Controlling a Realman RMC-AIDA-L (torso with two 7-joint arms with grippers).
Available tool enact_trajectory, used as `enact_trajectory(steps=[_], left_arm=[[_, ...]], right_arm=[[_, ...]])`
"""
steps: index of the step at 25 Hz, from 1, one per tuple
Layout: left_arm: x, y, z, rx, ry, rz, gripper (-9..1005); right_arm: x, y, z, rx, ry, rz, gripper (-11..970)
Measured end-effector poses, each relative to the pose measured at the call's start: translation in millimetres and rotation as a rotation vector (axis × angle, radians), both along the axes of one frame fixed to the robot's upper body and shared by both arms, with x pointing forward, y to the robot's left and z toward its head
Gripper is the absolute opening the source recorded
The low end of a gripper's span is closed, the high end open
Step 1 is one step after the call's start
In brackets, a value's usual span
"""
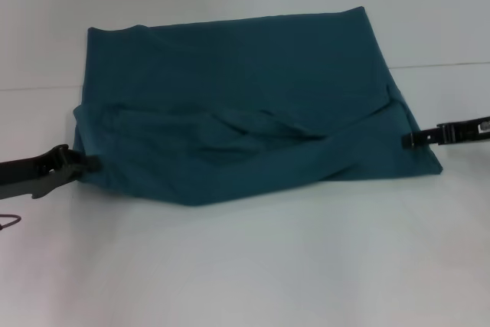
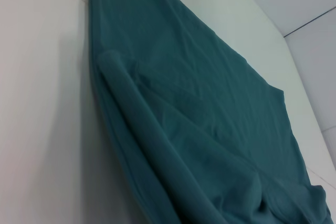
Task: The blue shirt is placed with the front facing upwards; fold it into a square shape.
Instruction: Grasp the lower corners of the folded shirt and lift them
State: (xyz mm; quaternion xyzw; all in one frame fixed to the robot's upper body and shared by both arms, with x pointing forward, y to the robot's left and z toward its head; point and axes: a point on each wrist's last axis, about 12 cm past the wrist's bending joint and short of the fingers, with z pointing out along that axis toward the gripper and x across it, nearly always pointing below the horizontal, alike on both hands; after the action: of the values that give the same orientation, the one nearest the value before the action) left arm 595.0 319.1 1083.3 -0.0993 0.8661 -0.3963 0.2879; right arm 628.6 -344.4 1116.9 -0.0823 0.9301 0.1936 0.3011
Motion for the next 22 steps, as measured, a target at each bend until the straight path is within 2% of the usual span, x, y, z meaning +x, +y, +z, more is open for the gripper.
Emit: enact_trajectory(steps=[12, 22], left_arm=[[2.7, -3, 0.1, 0.008, -0.011, 0.002, 30], [2.8, -2, -0.9, 0.014, -0.011, 0.007, 29]], right_arm=[[-4.4, 5, -21.2, 0.008, 0.040, -0.052, 884], [-2.3, 13, -28.9, 0.009, 0.048, -0.063, 871]])
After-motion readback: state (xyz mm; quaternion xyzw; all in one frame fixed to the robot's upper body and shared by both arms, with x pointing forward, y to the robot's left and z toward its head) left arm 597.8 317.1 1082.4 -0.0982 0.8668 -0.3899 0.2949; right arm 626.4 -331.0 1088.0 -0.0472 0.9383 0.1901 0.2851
